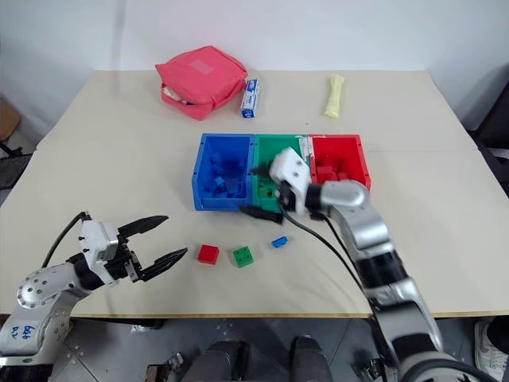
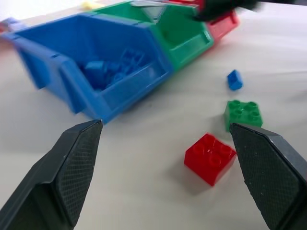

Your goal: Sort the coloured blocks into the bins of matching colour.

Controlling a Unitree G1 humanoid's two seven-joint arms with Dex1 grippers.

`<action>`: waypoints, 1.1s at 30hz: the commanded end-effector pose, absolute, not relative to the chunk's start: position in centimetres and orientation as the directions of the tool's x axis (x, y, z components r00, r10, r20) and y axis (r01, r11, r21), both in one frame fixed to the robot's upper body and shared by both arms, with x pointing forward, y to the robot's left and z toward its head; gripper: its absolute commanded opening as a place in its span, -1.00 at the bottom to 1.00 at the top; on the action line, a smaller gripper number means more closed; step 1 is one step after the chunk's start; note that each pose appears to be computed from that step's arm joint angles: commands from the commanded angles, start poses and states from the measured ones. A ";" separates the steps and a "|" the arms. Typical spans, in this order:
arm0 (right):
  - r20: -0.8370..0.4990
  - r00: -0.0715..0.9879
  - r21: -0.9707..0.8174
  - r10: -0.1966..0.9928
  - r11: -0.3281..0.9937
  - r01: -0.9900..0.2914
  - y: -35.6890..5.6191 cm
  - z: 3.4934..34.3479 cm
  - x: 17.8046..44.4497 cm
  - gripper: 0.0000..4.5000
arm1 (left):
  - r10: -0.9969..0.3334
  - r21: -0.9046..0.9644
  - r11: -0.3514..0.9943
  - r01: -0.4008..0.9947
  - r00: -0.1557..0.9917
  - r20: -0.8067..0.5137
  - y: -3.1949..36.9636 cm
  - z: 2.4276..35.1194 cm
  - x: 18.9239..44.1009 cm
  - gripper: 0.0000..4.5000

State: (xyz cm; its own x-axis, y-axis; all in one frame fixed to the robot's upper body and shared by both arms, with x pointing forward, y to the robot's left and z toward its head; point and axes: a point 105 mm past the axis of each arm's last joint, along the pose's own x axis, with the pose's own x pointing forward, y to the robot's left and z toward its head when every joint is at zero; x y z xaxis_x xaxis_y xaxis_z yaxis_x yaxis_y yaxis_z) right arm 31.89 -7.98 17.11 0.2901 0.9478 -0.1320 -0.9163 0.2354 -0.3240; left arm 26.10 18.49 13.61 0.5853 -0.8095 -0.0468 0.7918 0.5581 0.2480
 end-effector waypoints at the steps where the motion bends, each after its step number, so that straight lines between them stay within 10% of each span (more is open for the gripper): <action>1: -0.130 0.314 -0.418 0.941 0.235 -0.878 -11.0 17.8 30.3 0.99 | -0.847 0.276 0.487 0.828 0.525 -0.081 17.5 13.4 26.2 1.00; 10: -0.386 0.458 -0.360 0.801 0.326 -0.874 -21.8 11.9 27.1 0.99 | -0.914 0.341 0.310 0.888 0.377 -0.150 15.5 12.6 26.7 1.00; 27: -0.460 0.276 -0.320 0.844 0.132 -0.938 -11.2 12.9 32.5 0.99 | -0.916 0.339 0.301 0.891 0.369 -0.159 15.6 12.3 25.5 1.00; 33: -0.491 0.209 -0.297 0.846 0.062 -0.953 -10.2 11.5 32.9 0.27 | -0.904 0.336 0.338 0.879 0.402 -0.143 15.7 12.3 25.5 1.00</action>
State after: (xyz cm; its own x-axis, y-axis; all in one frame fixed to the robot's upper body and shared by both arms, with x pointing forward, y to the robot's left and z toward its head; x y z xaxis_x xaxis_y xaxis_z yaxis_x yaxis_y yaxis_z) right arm 32.97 -10.57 10.98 0.2321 0.8390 -0.4922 -0.9550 0.1003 -0.2793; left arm 25.50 15.72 11.33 0.3880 -0.9051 -0.1741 0.8958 0.3259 0.3022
